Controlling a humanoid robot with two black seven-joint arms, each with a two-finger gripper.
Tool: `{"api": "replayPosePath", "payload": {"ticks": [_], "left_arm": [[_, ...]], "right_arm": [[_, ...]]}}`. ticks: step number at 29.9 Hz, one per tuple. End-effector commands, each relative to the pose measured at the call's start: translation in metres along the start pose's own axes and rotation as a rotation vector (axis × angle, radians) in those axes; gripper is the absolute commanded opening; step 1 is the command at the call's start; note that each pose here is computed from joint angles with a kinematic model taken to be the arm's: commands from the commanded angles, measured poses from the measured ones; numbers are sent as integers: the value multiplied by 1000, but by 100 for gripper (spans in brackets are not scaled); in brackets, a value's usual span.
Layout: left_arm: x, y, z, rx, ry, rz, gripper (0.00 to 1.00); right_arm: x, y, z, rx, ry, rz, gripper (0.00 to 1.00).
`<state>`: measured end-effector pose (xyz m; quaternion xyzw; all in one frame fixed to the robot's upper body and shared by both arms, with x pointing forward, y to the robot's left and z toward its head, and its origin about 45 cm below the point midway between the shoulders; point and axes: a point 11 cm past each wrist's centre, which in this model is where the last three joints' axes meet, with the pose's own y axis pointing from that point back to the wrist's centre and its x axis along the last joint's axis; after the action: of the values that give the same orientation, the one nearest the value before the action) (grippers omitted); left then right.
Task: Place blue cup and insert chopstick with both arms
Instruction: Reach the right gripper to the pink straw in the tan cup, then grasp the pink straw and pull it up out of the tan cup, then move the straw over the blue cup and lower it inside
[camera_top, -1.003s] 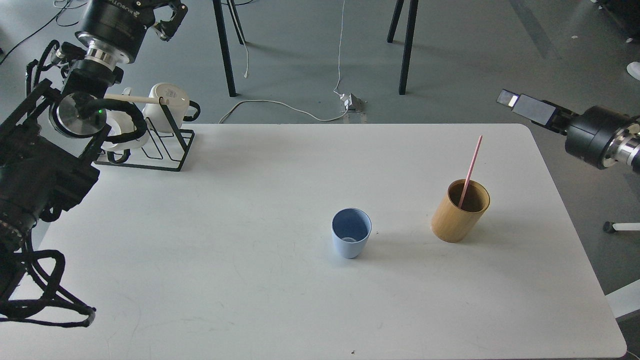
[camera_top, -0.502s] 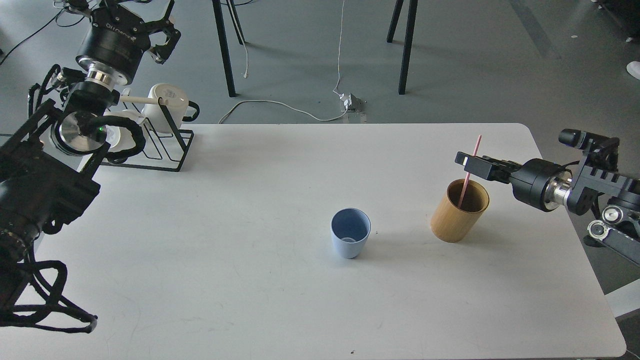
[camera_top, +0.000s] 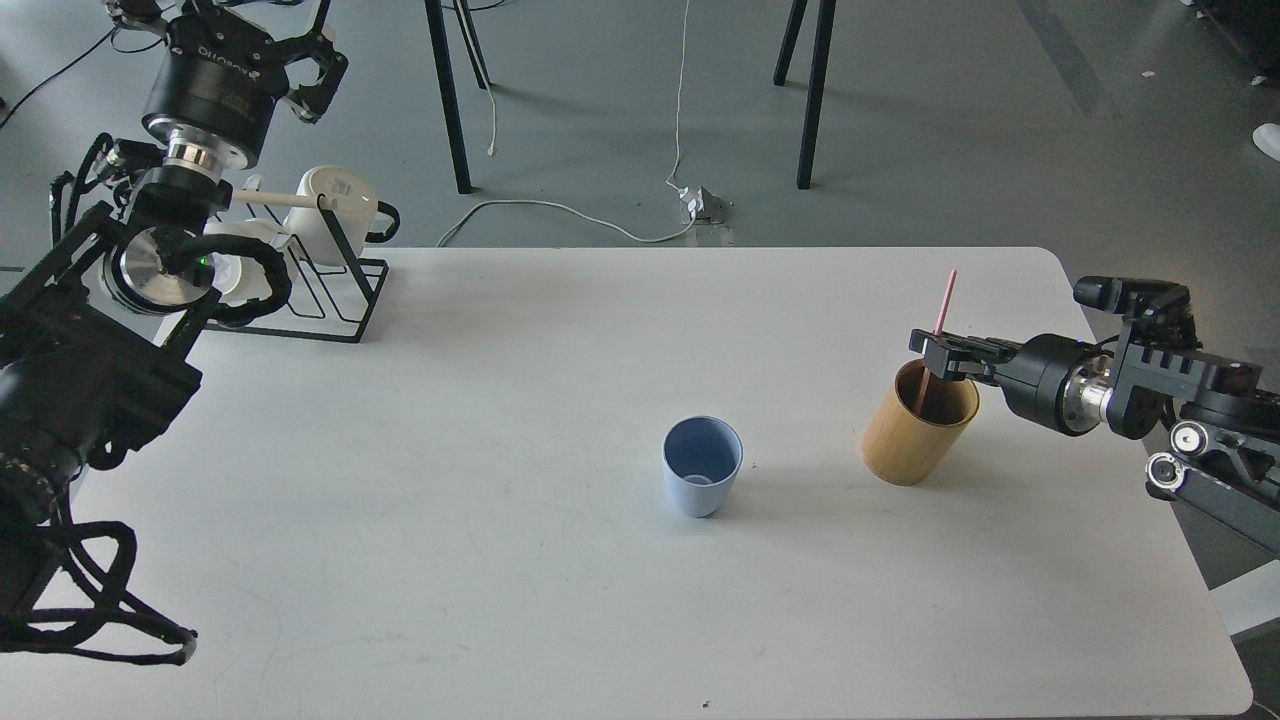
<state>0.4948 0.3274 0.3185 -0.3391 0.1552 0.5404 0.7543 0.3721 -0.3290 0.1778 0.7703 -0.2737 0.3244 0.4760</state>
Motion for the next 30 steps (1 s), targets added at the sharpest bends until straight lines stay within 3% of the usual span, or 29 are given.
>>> {"api": "replayPosePath", "payload": {"ticks": [1,8,23,30], "left_arm": [[0,0,0,0,-2,0,100],[1,-1,4,-4,-8,1,100],[-1,-2,7,-8,-12,-4,100],[-1,-2,4,-5,-9,-5,100]], "right_arm": [[2,3,0,1,6,1,3],[42,27,7,-18,53,55,3],[191,72,-91,156,282,309,3],[146,21,-154,335,281,188,2]]}}
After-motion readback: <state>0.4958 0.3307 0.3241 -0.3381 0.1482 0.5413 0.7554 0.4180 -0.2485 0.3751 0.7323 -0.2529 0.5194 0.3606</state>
